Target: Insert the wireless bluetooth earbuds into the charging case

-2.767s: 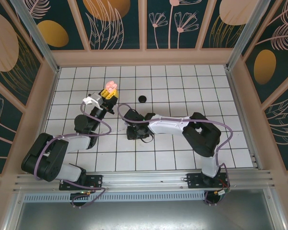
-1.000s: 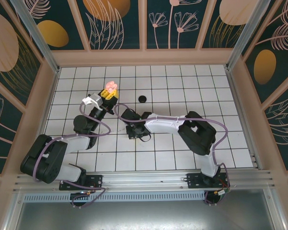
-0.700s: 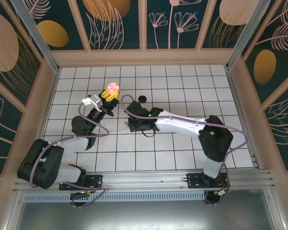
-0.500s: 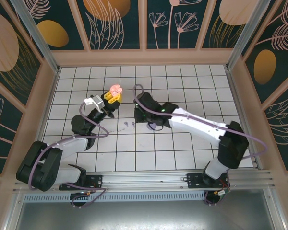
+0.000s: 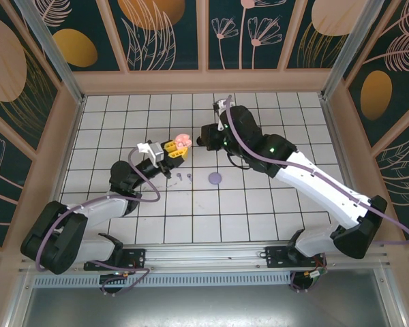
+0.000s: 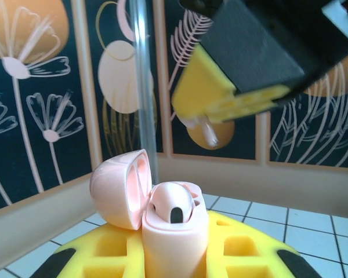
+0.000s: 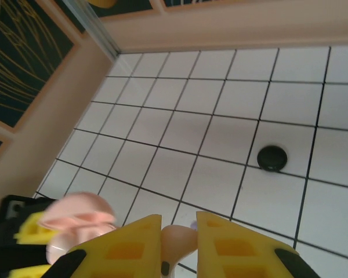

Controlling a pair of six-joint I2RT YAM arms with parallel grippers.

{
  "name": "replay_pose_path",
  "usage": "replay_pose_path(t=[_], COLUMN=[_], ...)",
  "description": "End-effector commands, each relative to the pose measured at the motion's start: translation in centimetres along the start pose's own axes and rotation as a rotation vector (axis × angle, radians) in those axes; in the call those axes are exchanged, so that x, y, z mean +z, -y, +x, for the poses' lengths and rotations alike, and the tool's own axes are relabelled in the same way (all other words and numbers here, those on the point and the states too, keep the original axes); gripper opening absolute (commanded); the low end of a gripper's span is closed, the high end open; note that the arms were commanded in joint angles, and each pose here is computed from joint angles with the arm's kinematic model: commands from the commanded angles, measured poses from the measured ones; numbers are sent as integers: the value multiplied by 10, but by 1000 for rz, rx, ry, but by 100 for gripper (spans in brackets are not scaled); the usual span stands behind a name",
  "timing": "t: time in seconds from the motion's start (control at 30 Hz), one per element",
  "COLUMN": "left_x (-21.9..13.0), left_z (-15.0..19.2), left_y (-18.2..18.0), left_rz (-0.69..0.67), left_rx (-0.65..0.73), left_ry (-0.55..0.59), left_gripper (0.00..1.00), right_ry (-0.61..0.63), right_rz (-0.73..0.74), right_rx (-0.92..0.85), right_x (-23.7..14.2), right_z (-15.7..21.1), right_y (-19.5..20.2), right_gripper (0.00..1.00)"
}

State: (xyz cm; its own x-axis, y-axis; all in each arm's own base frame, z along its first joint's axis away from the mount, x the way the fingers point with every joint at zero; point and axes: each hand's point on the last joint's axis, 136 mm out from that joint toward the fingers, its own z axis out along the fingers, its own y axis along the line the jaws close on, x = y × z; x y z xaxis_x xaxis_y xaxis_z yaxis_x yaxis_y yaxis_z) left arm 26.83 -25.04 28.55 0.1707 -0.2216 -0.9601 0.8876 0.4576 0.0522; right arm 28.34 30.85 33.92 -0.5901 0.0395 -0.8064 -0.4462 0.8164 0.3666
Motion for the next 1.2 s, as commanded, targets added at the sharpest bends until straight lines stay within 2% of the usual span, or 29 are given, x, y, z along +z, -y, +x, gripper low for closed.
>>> replay_pose_path(t=[0.0,0.33,1.17], left_x=[12,27,31], left_z=[-6,-8,-18], left_y=[7,11,12], left_rz=[53,90,106], left_rx=[27,15,21], left_ry=[10,28,59], left_gripper=[0,0,0], right_ry=[57,57,15], right_rz=[-88,-133,-131], right_rx=[-54,-86,-73], right_x=[-12,-8,12], right_z=[-16,-5,15], right_y=[-19,-29,-27], right_gripper=[19,19,18])
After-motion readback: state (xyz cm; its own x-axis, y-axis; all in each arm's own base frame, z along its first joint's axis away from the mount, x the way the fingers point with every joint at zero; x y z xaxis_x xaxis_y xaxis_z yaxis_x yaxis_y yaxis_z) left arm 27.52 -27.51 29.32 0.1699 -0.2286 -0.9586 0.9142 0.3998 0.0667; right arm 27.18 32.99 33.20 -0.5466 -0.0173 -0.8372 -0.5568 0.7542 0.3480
